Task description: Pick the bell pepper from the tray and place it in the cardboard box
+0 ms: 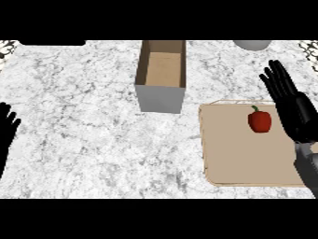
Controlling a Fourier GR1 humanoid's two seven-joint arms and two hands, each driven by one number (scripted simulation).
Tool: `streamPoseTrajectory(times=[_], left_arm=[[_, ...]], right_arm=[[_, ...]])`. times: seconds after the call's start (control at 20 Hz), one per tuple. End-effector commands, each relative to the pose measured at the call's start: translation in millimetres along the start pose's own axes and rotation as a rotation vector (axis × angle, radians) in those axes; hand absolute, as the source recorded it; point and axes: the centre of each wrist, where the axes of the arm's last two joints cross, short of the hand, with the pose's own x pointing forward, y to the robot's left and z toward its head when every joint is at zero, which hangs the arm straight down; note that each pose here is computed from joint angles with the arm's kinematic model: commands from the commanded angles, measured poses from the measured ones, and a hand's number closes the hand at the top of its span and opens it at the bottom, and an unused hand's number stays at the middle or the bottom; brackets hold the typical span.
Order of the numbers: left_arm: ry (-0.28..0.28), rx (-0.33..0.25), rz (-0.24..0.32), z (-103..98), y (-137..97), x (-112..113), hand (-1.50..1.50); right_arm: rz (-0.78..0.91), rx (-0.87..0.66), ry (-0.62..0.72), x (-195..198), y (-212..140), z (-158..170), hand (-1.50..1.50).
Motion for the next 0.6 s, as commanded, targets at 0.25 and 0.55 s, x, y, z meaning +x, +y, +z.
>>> streamPoseTrajectory(times=[0.25,0.55], left_arm=[[-0.304,-0.419,-0.158,1.4,-72.0,39.0,0.00],[-0.274,-0.498,-0.146,6.0,-85.2,35.7,0.00]], right_arm=[[0.223,-0.481,0.323,-54.4,-12.1,34.2,-1.50],[0.970,-0.439,0.336,-76.9,-74.0,94.9,-1.50]])
